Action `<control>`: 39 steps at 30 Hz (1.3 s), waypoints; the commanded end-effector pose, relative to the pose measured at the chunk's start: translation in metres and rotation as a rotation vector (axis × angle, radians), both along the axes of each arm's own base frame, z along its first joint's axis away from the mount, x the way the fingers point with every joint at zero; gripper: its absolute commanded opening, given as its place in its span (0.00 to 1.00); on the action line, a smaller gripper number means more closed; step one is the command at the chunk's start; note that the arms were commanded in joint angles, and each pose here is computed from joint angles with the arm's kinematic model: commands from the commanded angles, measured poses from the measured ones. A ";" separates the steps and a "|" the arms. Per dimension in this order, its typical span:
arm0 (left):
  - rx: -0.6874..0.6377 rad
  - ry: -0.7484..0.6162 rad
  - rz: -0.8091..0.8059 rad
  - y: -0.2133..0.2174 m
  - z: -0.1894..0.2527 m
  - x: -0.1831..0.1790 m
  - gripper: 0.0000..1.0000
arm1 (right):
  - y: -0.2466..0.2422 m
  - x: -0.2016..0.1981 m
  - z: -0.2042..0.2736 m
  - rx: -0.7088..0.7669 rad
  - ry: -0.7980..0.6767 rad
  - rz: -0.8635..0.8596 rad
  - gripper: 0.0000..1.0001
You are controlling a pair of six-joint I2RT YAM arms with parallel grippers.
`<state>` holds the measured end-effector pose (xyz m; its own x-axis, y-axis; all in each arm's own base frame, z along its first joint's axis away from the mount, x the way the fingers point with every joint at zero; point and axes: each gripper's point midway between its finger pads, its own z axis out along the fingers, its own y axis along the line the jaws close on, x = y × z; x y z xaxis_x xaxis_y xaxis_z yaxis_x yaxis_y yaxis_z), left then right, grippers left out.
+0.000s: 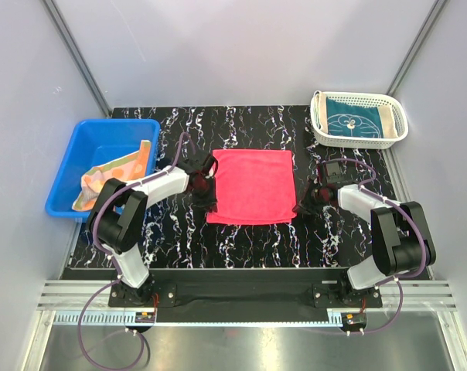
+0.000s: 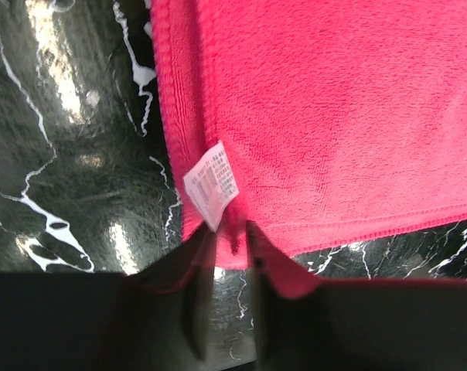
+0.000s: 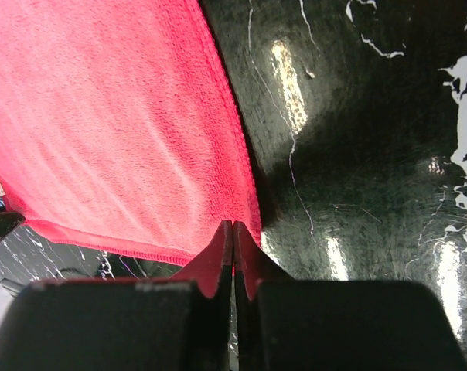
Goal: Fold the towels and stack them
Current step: Fold the towel
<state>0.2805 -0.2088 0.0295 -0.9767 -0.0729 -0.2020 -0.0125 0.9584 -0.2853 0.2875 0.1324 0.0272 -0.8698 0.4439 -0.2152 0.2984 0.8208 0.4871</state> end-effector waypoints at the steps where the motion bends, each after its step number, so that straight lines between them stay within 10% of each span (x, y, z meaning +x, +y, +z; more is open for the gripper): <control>1: -0.005 -0.015 0.011 -0.003 0.009 0.009 0.31 | 0.002 0.002 0.002 -0.007 -0.027 0.014 0.00; 8: -0.002 -0.028 0.014 -0.001 0.020 0.008 0.40 | -0.001 -0.003 0.010 -0.028 -0.005 0.007 0.29; 21: -0.065 0.001 0.018 -0.013 0.012 0.005 0.36 | 0.004 -0.020 0.004 -0.009 0.044 -0.020 0.39; 39: -0.014 0.007 0.040 -0.006 0.008 0.008 0.00 | 0.003 -0.016 -0.006 -0.022 0.024 -0.024 0.01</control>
